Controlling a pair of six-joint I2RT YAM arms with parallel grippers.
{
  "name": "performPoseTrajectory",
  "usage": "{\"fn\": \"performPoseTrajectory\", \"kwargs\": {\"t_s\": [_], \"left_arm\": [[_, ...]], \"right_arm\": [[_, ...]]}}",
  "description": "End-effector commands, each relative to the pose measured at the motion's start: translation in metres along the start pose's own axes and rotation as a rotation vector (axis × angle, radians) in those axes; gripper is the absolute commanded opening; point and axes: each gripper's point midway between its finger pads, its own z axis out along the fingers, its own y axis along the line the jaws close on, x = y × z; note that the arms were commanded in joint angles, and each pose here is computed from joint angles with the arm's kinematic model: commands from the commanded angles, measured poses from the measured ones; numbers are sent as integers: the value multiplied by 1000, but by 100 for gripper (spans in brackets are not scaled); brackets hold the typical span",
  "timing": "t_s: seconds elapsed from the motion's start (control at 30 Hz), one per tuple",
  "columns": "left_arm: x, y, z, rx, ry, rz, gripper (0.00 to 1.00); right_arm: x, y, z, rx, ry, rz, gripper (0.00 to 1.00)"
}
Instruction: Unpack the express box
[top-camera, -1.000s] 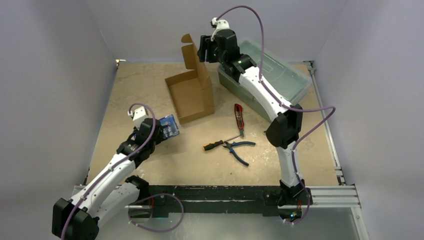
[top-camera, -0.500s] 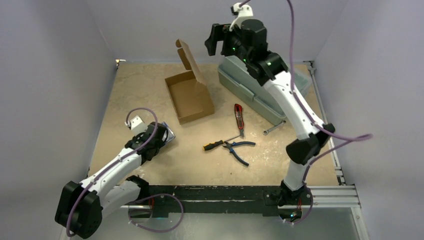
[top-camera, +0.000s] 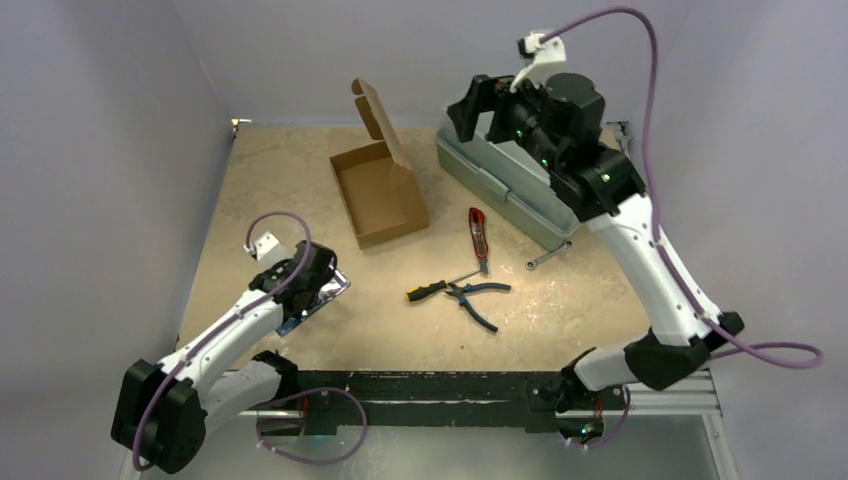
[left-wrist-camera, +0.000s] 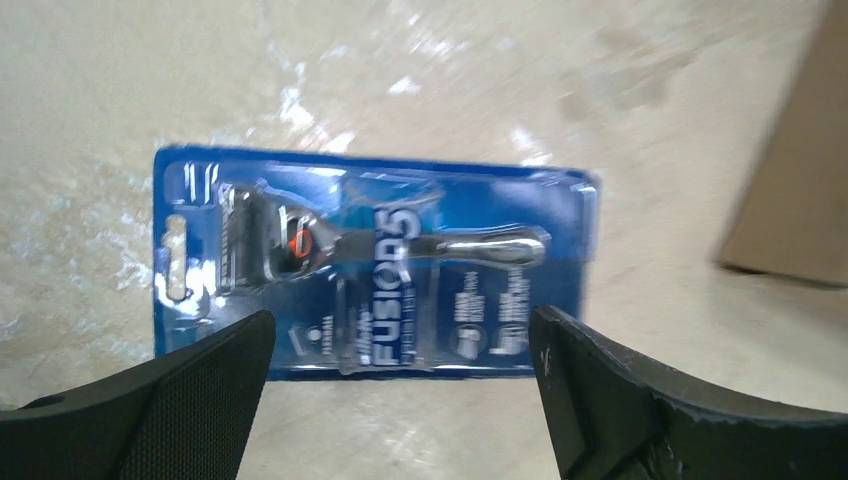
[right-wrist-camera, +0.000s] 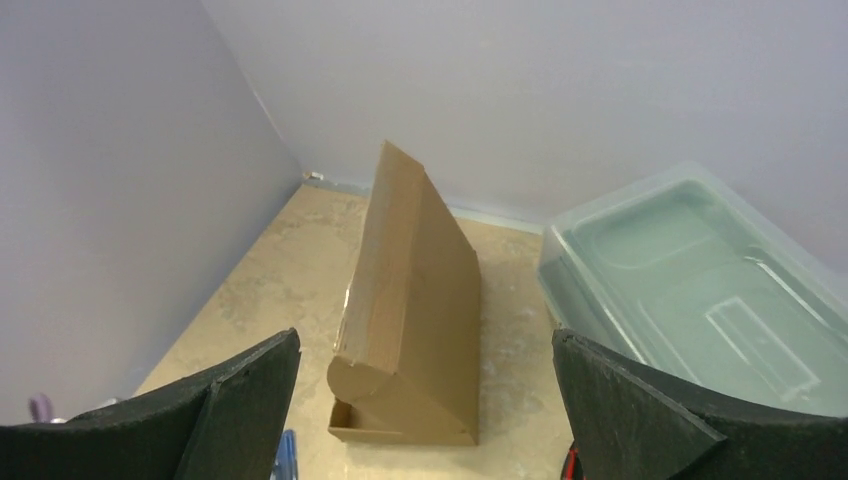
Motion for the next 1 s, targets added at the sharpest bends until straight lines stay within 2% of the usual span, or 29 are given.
{"fn": "performPoseTrajectory", "kwargs": {"t_s": [0.0,0.1,0.2,0.27,0.43,0.6,0.77,0.97], "left_arm": [[-59,-28,-38,108,-109,-60,97],[-103,-52,-75,247,-193,-41,97],[-154,-95,-129,505,-324,85,97],[-188,-110,-169,622,-429,132,97],[-260,-125,-274,888,-684,158,96],[-295,-124,-379,1209,-896,147,94],[-320,-105,-442,1351,-1043,93,93],[-340,-77,-476,1371,-1169,28,92]], "right_arm": [[-48,-11,-69,39,-150,3,99],[-66,-17,-113,50,-225,15,99],[-84,-23,-159,62,-302,26,99],[-94,-33,-187,97,-361,19,99],[-118,-48,-258,135,-531,30,99],[-130,-61,-315,166,-644,66,99],[-135,-73,-352,198,-716,102,99],[-138,-77,-373,198,-770,143,99]]}}
